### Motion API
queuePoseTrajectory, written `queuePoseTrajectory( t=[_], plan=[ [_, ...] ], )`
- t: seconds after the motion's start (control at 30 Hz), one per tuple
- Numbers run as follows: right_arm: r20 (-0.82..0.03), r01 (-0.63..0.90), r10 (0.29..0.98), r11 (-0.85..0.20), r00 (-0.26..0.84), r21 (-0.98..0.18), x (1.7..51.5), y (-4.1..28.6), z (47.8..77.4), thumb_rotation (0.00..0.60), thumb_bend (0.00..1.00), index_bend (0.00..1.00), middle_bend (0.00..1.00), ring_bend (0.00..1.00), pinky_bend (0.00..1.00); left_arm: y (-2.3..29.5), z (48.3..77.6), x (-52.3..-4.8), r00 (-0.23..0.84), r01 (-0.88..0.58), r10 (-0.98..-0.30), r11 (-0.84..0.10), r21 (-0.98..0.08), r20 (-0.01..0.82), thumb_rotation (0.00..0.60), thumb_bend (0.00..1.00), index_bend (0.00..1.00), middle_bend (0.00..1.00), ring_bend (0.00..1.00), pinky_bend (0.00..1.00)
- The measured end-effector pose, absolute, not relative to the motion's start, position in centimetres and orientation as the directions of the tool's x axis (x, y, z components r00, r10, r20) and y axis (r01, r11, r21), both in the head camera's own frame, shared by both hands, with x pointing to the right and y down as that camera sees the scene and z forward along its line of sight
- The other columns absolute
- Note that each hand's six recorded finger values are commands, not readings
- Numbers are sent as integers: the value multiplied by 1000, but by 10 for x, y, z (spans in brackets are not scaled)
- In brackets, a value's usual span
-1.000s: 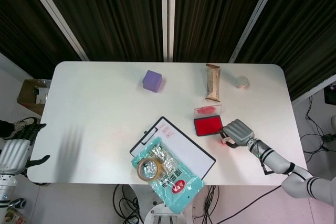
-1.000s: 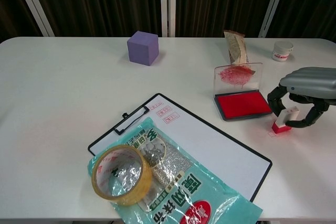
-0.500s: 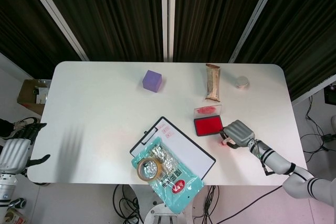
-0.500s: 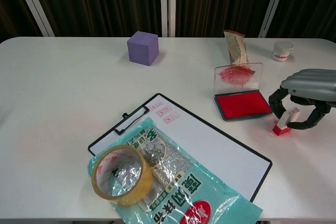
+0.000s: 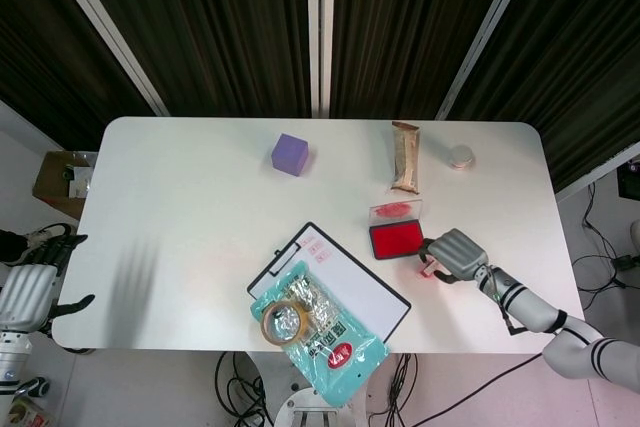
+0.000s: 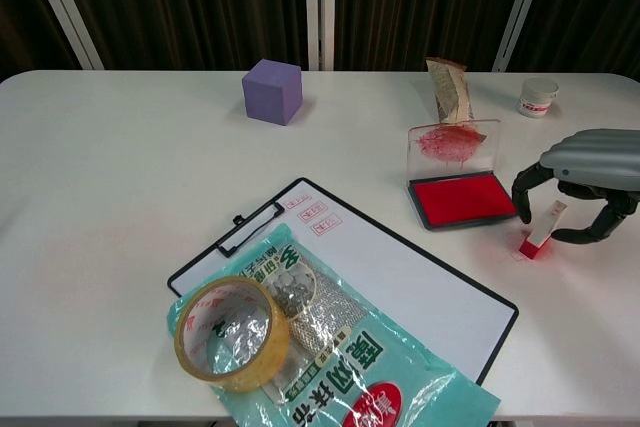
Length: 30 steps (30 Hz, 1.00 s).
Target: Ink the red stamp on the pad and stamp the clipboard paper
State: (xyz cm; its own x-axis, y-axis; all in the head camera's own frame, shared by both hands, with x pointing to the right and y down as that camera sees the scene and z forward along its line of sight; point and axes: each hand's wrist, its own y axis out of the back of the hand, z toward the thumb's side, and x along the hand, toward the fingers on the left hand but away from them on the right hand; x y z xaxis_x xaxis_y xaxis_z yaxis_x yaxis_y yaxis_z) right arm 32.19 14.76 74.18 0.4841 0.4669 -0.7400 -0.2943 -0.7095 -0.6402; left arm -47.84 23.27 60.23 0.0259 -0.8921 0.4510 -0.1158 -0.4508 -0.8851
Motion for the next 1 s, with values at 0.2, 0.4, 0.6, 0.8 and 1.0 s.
queuePoseTrajectory(
  t=[0.2, 0.4, 0.6, 0.8, 1.0],
  plan=[
    [-746, -303, 463, -711, 477, -635, 327, 150, 738, 600, 259, 50, 233, 879, 1000, 233, 604, -477, 29, -116, -891, -453, -884, 453, 600, 0, 153, 163, 133, 245],
    [-717, -274, 503, -691, 483, -669, 334, 147, 723, 600, 232, 0, 181, 870, 1000, 232, 600, -478, 26, -114, -895, -444, -889, 444, 600, 0, 153, 164, 133, 245],
    [-632, -193, 643, -619, 433, -761, 370, 145, 680, 600, 210, 0, 151, 525, 825, 234, 598, -478, 20, -120, -898, -439, -890, 440, 600, 0, 153, 163, 133, 245],
    [-529, -52, 817, -532, 230, -845, 433, 169, 628, 600, 210, 0, 0, 0, 8, 233, 593, -477, 22, -125, -905, -425, -897, 426, 600, 0, 153, 164, 133, 245],
    [-469, 2, 883, -469, -9, -883, 475, 200, 608, 600, 191, 0, 0, 0, 0, 230, 587, -477, 28, -120, -912, -409, -905, 409, 600, 0, 153, 163, 133, 245]
  ],
)
